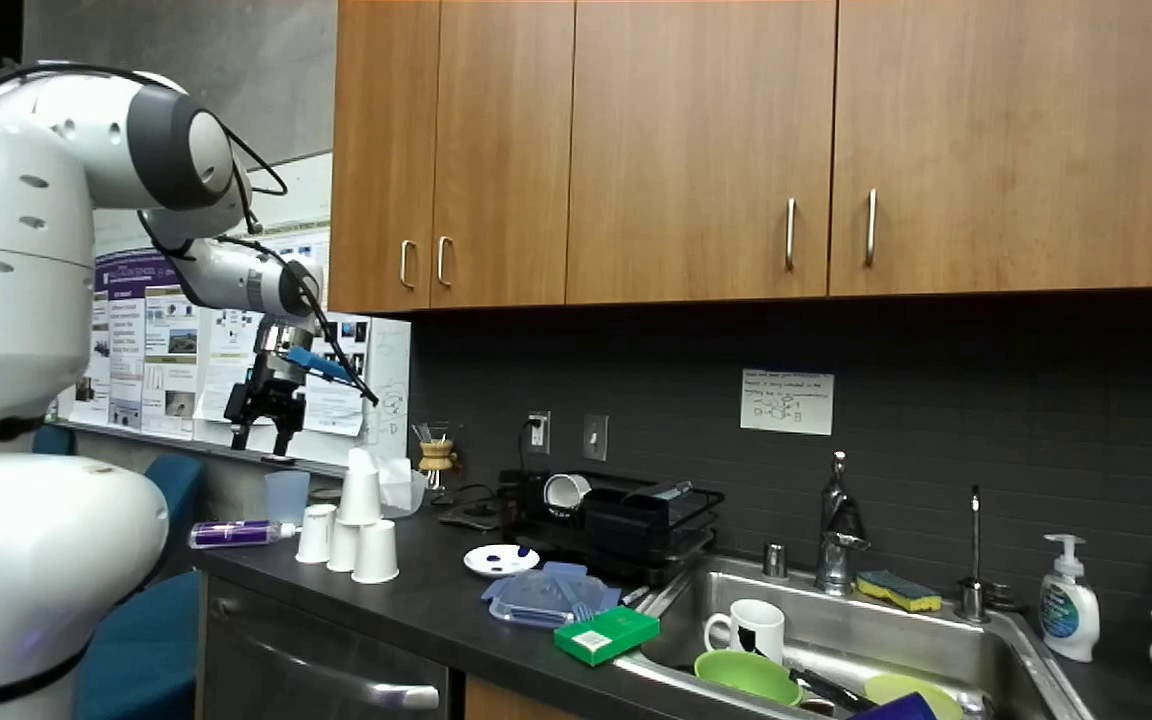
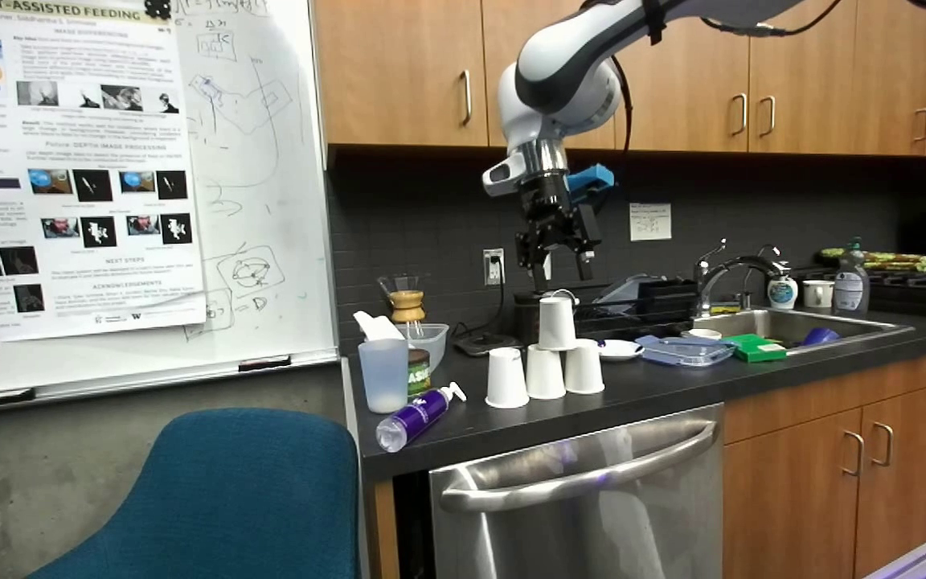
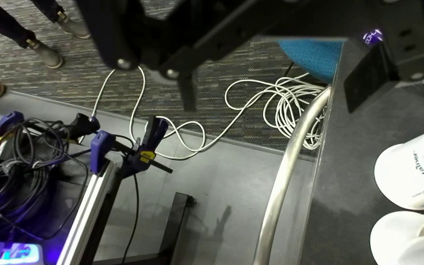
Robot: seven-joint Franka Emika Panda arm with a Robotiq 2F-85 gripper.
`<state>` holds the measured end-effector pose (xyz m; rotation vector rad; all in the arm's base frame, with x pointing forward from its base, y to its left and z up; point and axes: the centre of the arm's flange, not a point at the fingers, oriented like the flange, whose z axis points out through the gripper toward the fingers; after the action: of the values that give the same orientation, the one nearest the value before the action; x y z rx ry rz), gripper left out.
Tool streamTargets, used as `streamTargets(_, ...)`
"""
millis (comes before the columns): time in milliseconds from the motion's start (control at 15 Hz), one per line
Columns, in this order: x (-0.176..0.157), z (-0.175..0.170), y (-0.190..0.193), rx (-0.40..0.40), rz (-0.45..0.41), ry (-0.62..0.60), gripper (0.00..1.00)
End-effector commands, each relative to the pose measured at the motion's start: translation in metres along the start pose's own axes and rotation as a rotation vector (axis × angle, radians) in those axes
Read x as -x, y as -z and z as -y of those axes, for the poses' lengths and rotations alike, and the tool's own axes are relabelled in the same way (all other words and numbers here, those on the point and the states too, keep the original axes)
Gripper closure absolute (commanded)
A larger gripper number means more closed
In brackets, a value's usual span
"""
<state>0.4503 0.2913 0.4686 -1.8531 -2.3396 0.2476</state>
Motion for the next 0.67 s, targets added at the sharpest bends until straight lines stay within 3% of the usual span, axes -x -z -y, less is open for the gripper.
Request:
streamTargets(0,-0.005,-0.01,0.01,0.073,0.016,0.022,0.0)
streamTargets(333,-0.011,-0.017,0.018,0.245,-0.007,0.06,0.0)
streamTargets(600,-0.015,-0.019,0.02,0.306,-0.017,0.078,0.0)
